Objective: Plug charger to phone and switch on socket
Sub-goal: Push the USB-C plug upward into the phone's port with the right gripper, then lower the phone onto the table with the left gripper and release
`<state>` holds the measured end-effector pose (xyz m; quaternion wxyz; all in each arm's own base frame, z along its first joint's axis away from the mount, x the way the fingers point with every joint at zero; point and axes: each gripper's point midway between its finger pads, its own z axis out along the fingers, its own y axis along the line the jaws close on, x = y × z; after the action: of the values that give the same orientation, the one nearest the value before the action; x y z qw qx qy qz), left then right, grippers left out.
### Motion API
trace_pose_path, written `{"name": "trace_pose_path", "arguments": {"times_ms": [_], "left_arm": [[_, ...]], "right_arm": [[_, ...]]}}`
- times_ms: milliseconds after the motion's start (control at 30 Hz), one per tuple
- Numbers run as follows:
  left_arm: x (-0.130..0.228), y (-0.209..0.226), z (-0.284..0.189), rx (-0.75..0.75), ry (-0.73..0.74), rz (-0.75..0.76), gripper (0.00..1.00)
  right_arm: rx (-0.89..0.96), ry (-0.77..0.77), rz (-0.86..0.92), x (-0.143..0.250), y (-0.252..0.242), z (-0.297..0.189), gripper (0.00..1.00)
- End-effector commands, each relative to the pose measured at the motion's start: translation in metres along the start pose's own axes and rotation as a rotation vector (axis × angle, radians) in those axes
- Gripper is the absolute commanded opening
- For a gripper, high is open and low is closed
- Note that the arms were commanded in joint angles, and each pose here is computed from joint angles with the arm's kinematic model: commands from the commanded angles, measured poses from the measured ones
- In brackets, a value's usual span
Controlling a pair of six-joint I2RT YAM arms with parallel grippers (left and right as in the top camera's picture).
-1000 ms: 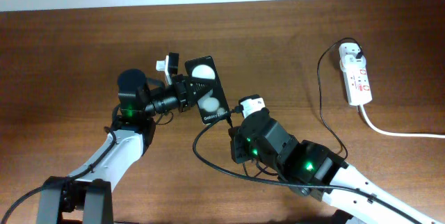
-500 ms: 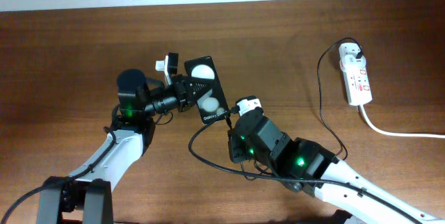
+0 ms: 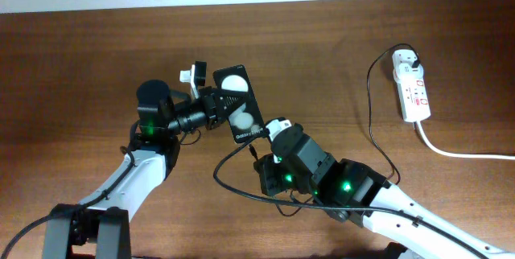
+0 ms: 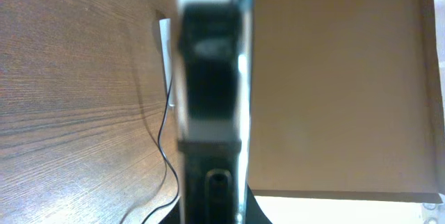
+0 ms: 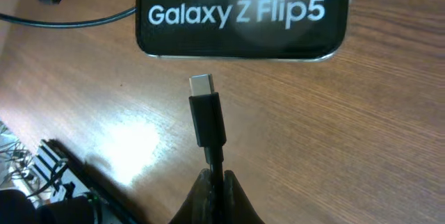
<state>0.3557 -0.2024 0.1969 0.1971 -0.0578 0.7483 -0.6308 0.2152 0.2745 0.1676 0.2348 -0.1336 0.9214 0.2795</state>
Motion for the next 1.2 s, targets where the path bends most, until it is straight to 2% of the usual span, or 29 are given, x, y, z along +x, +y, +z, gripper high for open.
{"name": "trace_pose_path", "arguments": {"times_ms": [0, 300, 733, 900, 1033, 1167], "left_arm": [[-0.001, -0.01, 0.0, 0.022, 0.011, 0.052, 0.0], [0.0, -0.011, 0.0, 0.027, 0.022, 0.051, 0.0], [0.009, -0.015, 0.0, 0.049, 0.069, 0.052, 0.0], [0.021, -0.02, -0.002, 0.081, 0.139, 0.049, 0.0], [0.044, -0.03, -0.008, 0.147, 0.278, 0.052, 0.0], [0.057, -0.036, -0.013, 0.184, 0.355, 0.059, 0.0]], "right_arm": [[0.006, -0.024, 0.006, -0.005, 0.001, 0.001, 0.04], [0.02, 0.002, 0.058, 0.001, -0.002, 0.001, 0.04], [0.002, -0.063, 0.055, -0.014, 0.003, 0.0, 0.04], [0.002, -0.15, 0.052, -0.033, 0.006, -0.001, 0.04], [0.002, -0.22, 0.041, -0.048, 0.008, -0.004, 0.04], [0.003, -0.263, 0.043, -0.057, 0.009, -0.007, 0.04]]}}
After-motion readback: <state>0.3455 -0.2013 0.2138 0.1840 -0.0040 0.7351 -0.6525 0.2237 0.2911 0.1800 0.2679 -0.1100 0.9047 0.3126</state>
